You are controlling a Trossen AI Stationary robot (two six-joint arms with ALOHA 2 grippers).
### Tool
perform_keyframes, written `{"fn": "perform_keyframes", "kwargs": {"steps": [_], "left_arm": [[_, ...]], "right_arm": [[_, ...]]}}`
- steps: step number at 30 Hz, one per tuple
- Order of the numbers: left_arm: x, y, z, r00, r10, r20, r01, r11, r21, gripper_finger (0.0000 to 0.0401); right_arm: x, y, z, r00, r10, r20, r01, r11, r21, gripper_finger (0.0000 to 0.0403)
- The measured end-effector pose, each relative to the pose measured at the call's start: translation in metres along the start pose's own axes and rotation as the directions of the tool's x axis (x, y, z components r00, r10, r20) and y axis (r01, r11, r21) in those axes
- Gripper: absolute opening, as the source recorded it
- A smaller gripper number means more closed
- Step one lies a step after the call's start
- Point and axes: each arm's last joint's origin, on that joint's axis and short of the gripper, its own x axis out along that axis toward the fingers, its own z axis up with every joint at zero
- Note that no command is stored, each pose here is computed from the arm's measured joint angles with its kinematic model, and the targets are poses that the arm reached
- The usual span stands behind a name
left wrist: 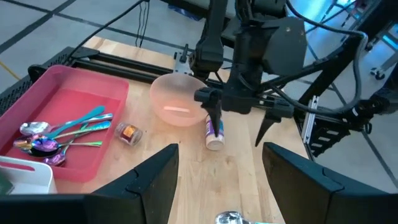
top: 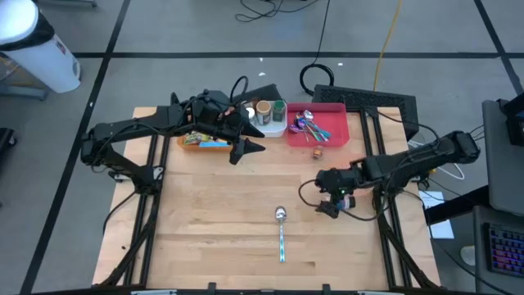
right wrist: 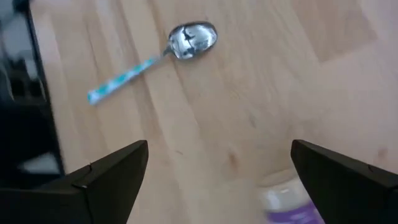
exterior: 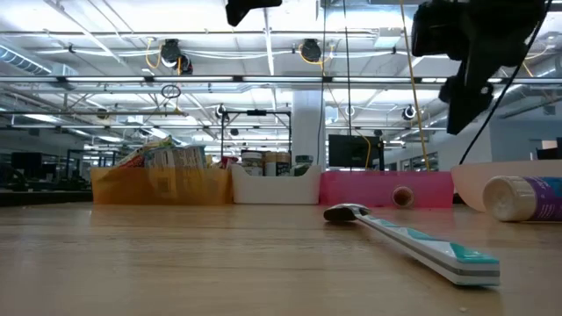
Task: Pick & Place Food Item
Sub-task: Put the purple seasoning bottle into the white bin
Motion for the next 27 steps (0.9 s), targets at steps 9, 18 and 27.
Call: {"fn": "perform_keyframes", "kwargs": {"steps": [9, 18, 27], "left_arm": [[0.000, 0.001, 0.004, 0.996, 0.068, 0.054, -0.062, 0.994, -0.094, 0.0241], [0.001, -0.002, 0.007, 0.988, 0.126, 0.092, -0.110, 0.981, -0.158, 0.0241], [0.004, -0.012, 0.005, 0.983, 0.159, 0.096, -0.142, 0.976, -0.167, 0.0241]], "right_arm": [[-0.001, -0.019, 0.002, 0.992, -0.122, -0.044, 0.091, 0.898, -0.431, 0.0391], [-0.001, -0.021, 0.002, 0.990, -0.131, -0.052, 0.080, 0.829, -0.554, 0.0391], [0.003, -0.025, -0.006, 0.981, -0.153, -0.118, 0.063, 0.831, -0.553, 0.0391]]}}
